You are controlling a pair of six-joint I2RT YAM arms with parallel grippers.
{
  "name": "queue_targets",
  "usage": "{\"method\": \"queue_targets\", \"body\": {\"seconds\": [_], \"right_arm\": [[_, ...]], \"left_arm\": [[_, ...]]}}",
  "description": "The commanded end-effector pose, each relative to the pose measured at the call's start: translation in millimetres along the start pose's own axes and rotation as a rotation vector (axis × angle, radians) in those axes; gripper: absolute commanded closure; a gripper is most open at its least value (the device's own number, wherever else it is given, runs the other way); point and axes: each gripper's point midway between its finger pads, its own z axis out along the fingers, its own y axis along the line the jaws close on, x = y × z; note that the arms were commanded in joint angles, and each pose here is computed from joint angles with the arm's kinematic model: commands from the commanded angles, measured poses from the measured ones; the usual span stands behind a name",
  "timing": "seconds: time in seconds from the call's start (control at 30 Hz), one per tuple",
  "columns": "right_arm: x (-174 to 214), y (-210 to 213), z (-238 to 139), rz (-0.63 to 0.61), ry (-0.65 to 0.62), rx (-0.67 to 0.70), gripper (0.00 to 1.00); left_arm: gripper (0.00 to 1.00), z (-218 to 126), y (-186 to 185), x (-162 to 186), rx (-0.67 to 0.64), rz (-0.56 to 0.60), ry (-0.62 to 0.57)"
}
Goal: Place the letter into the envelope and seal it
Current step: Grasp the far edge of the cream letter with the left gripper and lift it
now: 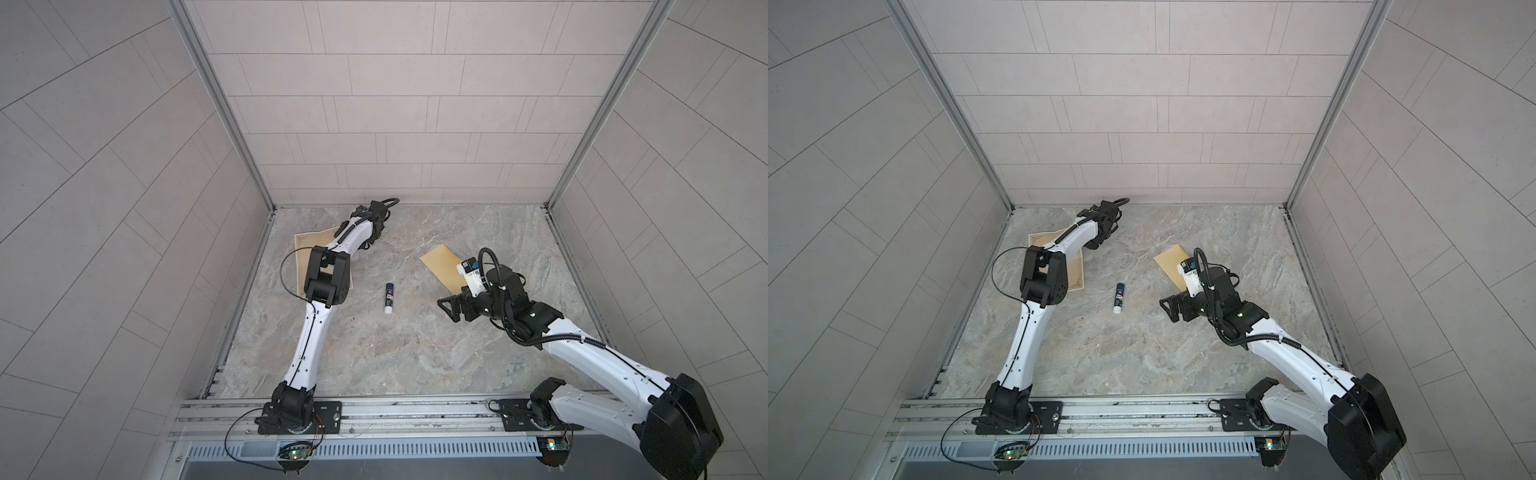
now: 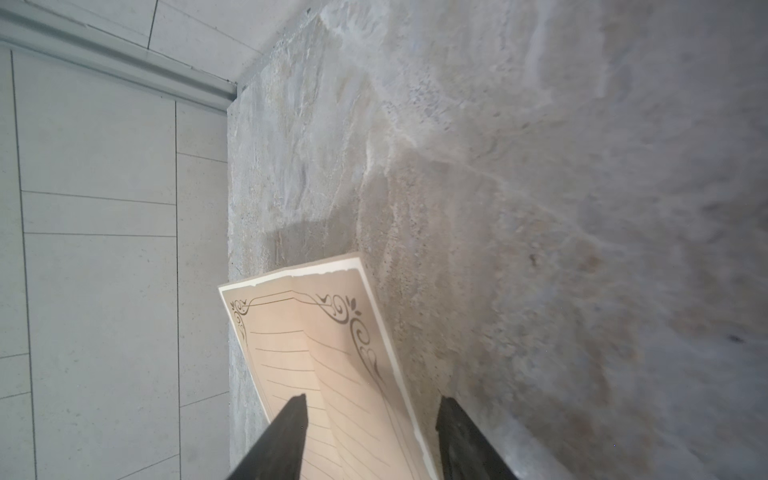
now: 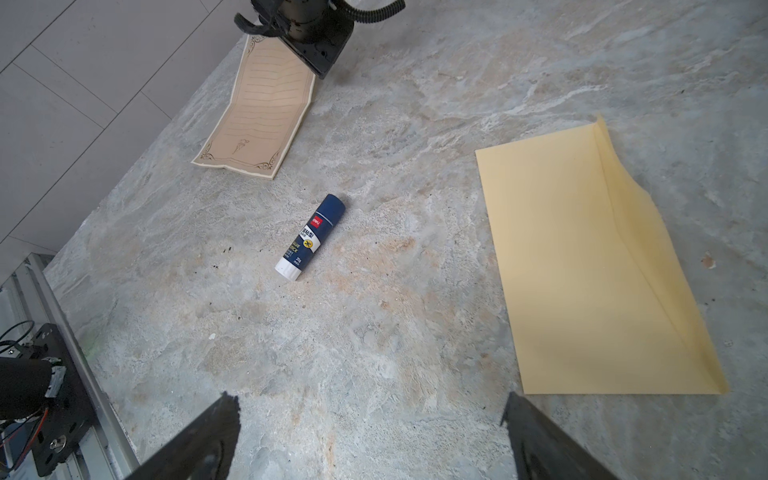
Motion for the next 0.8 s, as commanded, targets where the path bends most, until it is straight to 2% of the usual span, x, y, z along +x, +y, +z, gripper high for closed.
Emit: {"method": "queue_targets", "body": {"seconds": [0.0,0.13,0.33,0.4,0.53,0.77], "right_arm": [[5.7,1.5,3.3,-0.027,0.014,-0.011,0.01],[8.9,0.6,5.6,-0.037,0.025,-0.009,0.0],[11.3,-0.2,7.3,-0.051,0.037,-0.008,0.01],[11.4,0.1,6.7,-0.058,0.039,-0.008,0.0],[9.8,1.9,4.3,-0.071,0.042,-0.014,0.01],[-6.6,13.1,-2.9,-0.061,-0.005,-0.056,0.0]], "left_arm": [[0.5,6.0,2.8,2.9,-0.004,0.012,0.02],[0.64,10.0,5.0,2.3,0.002,0.007,0.022],[0.95,13.4,6.8,2.5,0.02,-0.007,0.027],[1.0,10.9,8.2,1.0,0.029,-0.018,0.021],[1.0,-1.5,16.1,-5.6,0.056,-0.062,-0.003],[1.0,-45.3,47.2,-11.3,0.145,-0.186,-0.046]]}}
